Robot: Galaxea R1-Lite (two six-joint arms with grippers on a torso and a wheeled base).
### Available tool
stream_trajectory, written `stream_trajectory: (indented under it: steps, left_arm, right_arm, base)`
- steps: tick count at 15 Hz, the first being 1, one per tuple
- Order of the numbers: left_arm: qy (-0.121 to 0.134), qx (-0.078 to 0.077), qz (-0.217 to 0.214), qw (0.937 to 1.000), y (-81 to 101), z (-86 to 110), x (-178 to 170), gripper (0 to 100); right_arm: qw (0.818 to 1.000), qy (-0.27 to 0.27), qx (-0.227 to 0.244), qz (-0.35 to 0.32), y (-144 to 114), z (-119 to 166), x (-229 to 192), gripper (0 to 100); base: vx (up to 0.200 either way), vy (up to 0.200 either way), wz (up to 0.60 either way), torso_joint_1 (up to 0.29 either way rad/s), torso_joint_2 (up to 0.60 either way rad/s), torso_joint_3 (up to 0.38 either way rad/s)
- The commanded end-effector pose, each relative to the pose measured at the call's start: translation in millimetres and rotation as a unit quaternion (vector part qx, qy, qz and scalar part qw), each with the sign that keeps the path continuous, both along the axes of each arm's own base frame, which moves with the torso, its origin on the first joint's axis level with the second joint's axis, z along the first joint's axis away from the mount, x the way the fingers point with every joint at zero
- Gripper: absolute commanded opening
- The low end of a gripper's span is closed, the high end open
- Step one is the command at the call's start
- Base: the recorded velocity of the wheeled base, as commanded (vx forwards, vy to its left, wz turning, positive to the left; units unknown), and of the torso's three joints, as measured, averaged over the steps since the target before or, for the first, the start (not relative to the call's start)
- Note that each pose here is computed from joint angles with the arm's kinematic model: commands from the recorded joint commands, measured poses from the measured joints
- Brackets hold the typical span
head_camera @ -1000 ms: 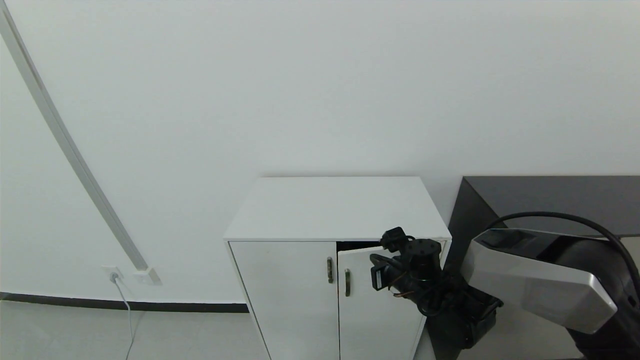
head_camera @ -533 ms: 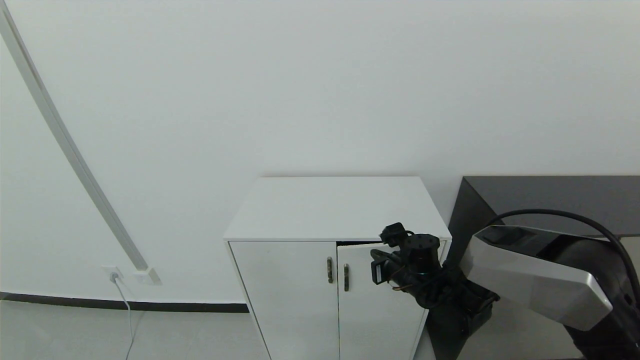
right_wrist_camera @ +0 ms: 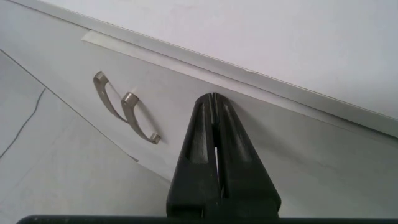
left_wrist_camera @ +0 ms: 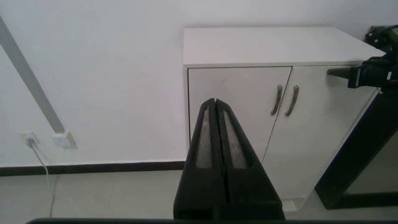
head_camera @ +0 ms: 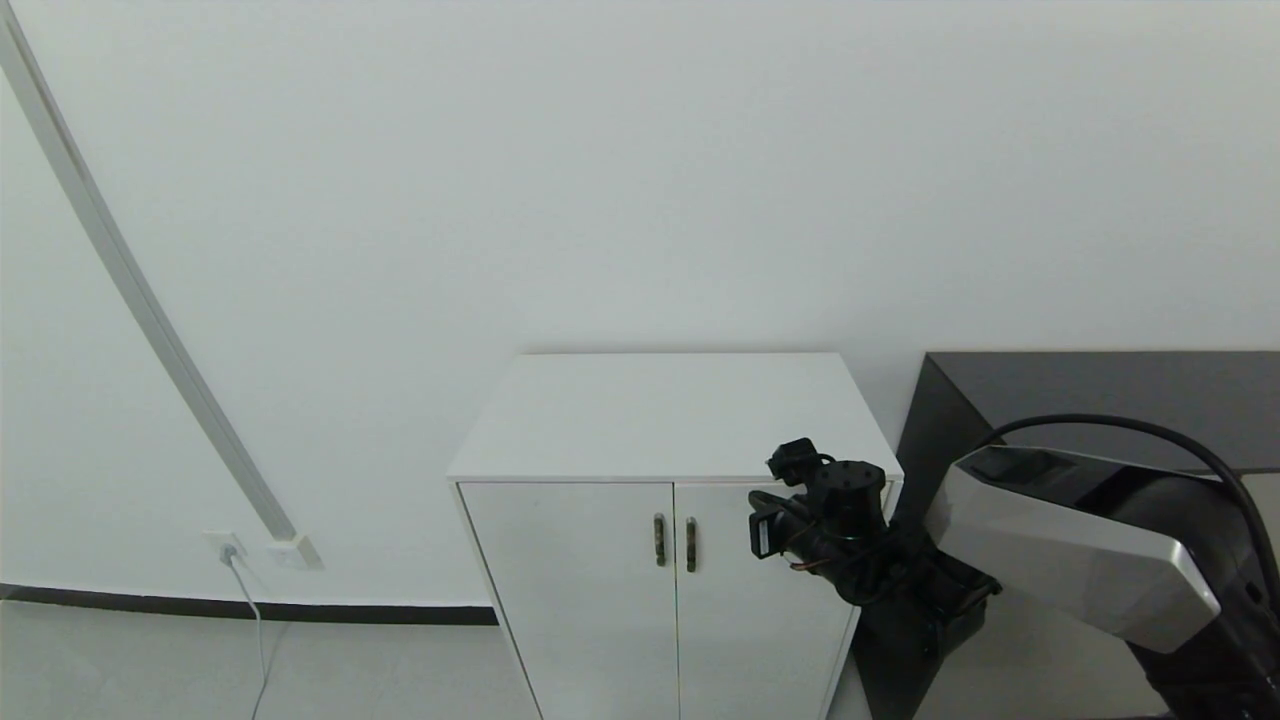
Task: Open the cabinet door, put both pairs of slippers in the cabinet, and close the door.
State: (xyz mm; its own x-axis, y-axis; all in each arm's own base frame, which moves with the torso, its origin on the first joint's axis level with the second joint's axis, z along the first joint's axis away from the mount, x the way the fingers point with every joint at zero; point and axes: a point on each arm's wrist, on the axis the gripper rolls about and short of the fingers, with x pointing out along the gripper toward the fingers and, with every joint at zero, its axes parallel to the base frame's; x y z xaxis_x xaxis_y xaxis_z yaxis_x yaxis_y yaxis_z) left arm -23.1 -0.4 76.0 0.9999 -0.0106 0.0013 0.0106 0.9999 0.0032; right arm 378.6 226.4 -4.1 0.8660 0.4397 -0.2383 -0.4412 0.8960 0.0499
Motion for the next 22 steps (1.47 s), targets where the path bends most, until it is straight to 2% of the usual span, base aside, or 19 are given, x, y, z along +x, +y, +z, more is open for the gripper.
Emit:
stream_trajectory:
  steps: [1, 22]
  left_arm:
    - [0.001, 0.0, 0.0, 1.0, 0.0, 0.0, 0, 0]
    - [0.001, -0.002, 0.0, 1.0, 0.0, 0.0, 0, 0]
  right_arm:
    - [1.0, 0.001, -0.001, 0.0, 0, -1, 0, 0]
    - [1.0, -0.004, 0.002, -0.009, -2, -8, 11, 0]
  base:
    - [0.0, 0.0, 0.0, 0.0, 0.0, 0.0]
    - [0.0, 0.0, 0.0, 0.0, 0.0, 0.0]
